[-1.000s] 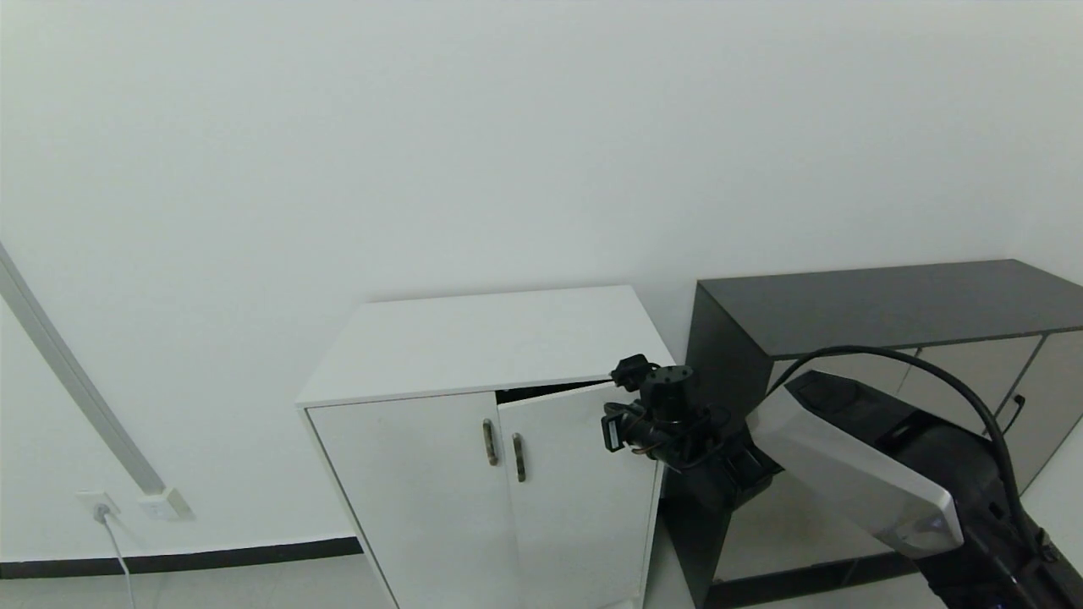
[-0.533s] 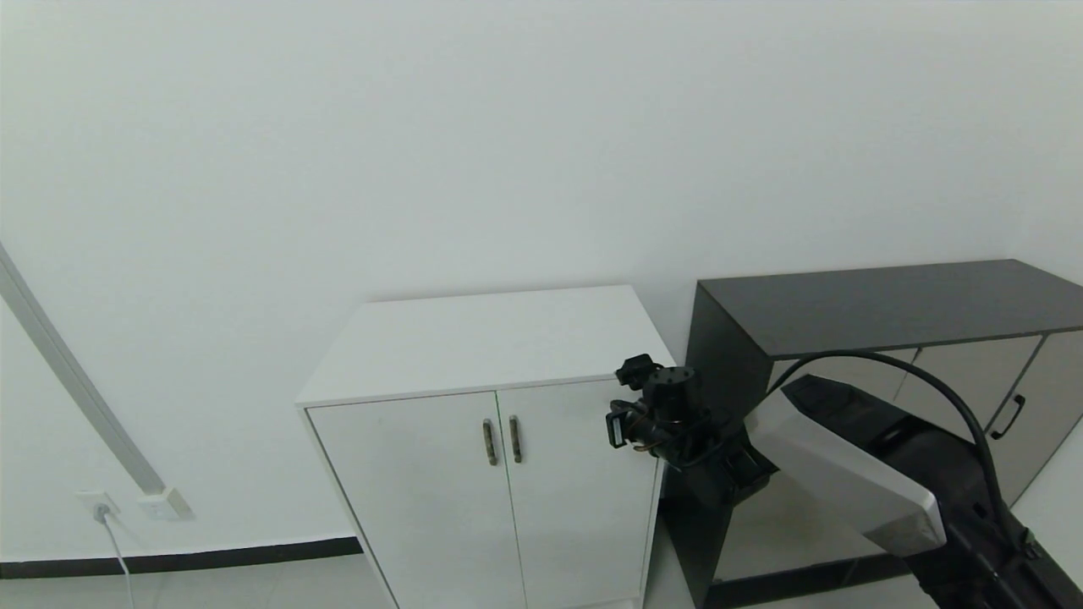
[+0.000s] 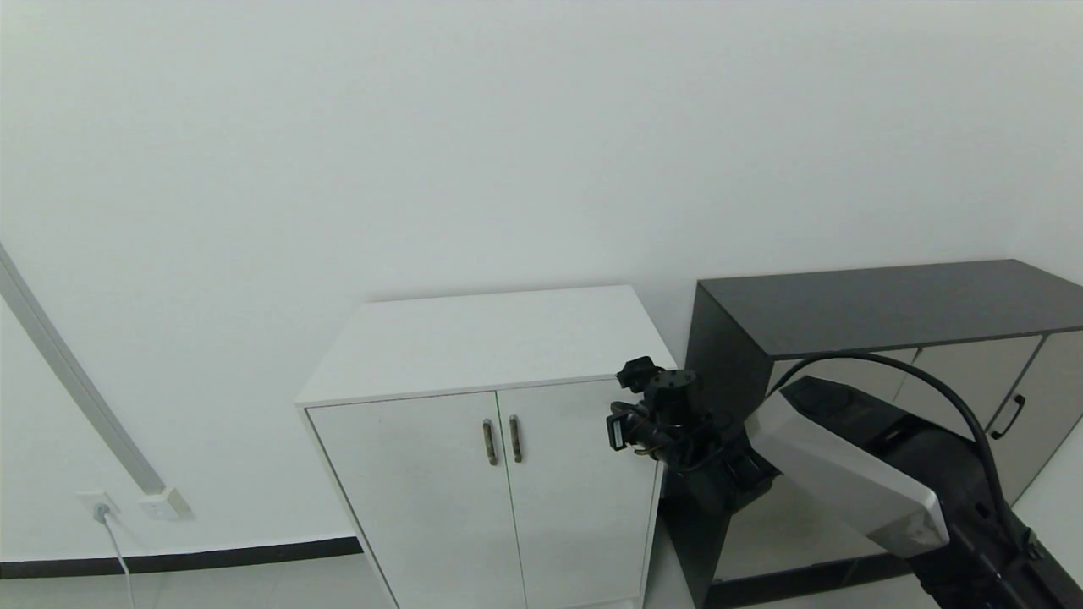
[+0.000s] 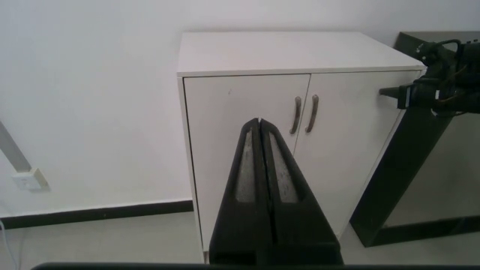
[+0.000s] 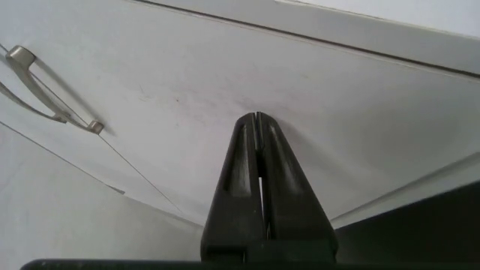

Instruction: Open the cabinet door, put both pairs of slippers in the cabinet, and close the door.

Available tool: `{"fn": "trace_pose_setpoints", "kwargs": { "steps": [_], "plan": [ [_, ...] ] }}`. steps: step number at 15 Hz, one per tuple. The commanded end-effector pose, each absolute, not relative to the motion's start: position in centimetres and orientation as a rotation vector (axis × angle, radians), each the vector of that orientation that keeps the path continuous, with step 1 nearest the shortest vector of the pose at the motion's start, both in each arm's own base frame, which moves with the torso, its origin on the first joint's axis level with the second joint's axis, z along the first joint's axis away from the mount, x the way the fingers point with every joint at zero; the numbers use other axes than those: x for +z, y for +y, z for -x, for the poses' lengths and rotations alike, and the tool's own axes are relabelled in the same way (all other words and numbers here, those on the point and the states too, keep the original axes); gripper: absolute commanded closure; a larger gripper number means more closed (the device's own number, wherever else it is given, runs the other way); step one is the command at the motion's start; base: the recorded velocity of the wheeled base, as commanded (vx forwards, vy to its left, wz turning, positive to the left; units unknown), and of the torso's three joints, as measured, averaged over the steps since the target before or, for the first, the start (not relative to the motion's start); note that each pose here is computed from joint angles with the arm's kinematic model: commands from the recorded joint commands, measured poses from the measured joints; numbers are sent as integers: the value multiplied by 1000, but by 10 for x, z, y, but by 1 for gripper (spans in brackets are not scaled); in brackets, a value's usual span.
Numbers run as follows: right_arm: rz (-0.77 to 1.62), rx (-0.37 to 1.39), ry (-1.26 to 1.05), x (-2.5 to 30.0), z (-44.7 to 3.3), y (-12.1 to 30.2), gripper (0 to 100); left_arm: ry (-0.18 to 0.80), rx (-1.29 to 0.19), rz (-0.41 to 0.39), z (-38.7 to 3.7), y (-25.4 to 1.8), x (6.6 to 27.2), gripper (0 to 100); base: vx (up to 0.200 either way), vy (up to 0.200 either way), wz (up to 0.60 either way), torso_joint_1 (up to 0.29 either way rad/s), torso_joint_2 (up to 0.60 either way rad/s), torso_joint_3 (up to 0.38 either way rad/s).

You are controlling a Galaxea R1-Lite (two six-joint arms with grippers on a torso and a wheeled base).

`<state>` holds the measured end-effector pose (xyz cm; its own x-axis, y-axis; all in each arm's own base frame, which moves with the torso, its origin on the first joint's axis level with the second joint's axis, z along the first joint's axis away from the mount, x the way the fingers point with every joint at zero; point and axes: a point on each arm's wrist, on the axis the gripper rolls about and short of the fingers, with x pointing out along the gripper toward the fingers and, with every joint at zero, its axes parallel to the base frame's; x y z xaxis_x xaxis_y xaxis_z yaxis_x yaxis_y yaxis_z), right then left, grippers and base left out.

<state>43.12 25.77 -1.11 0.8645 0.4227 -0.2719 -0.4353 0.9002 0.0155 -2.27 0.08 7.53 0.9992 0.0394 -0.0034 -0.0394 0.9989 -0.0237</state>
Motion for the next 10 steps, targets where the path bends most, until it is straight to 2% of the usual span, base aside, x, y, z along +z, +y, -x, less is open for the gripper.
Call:
{"fn": "trace_pose_setpoints", "kwargs": {
  "steps": [1, 4, 10],
  "plan": [
    [31, 446, 262, 9, -418, 248, 100, 3, 40, 24, 23, 1, 75, 100, 0, 0, 0, 0, 0, 0],
    [-3, 440, 274, 28, -394, 234, 100, 3, 40, 24, 23, 1, 75, 100, 0, 0, 0, 0, 0, 0],
    [-18, 220, 251, 81, -332, 143, 100, 3, 38, 21, 23, 1, 75, 100, 0, 0, 0, 0, 0, 0]
  ]
}}
